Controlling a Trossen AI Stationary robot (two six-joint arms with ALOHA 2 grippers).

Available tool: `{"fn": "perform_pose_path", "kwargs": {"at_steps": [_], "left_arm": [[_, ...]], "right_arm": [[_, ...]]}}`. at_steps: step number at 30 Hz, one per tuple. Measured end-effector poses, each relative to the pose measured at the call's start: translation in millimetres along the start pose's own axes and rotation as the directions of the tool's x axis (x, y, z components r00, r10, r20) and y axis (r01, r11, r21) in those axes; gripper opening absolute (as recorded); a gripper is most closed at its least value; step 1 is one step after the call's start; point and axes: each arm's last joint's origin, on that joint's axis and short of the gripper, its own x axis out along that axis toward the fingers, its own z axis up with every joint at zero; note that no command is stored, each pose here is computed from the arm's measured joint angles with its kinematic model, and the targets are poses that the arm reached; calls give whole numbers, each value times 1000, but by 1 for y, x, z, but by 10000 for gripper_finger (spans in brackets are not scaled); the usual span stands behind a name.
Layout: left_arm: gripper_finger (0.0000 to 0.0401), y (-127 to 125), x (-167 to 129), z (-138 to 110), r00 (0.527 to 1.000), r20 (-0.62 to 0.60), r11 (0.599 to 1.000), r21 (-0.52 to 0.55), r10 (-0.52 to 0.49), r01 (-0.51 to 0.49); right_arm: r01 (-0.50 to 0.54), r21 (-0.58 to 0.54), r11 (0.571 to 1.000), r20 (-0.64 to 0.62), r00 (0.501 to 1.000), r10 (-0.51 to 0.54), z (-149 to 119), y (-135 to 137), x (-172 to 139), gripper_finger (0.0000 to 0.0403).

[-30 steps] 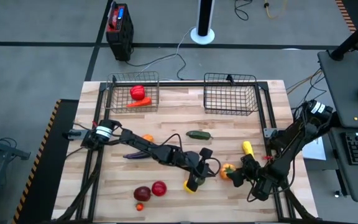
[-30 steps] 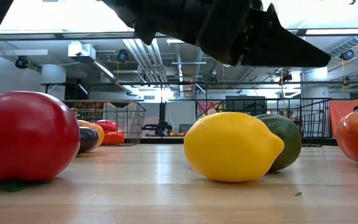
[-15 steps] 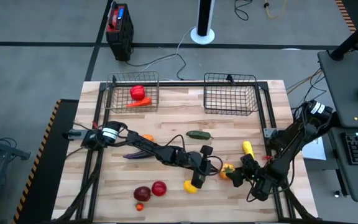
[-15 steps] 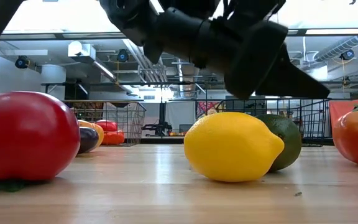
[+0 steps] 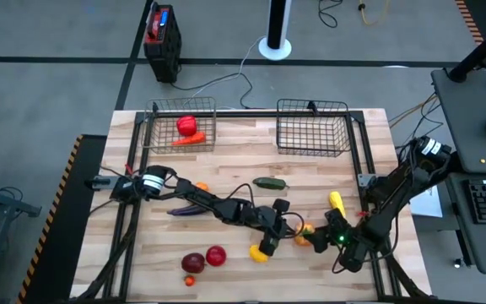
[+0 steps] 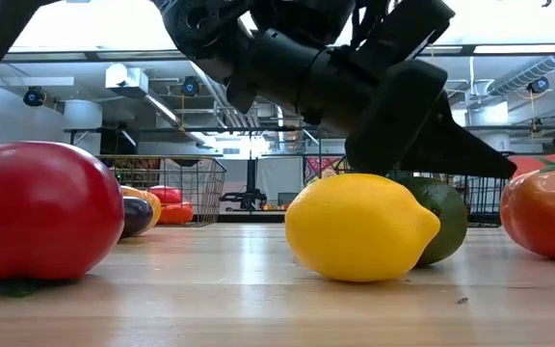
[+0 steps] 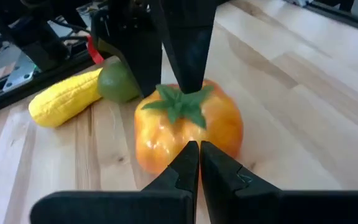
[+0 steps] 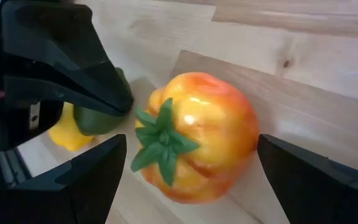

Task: Sort produce into baskets
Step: Put the large tomato into the black wire basket

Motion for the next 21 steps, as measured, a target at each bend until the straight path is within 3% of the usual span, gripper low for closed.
{"fn": "perform_pose_path", "kwargs": {"at_steps": [14,21], "left_arm": [[0,-3,6,-11,1000,-19,1000,-13,-9,9],[0,0,7,-12,1000,-19,1000,-24,-4,4]], "right_arm": [[45,-124,991,-42,998,-51,6,2,7,354],[50,-134,990,-36,998,-55,8,2,8,345]]}}
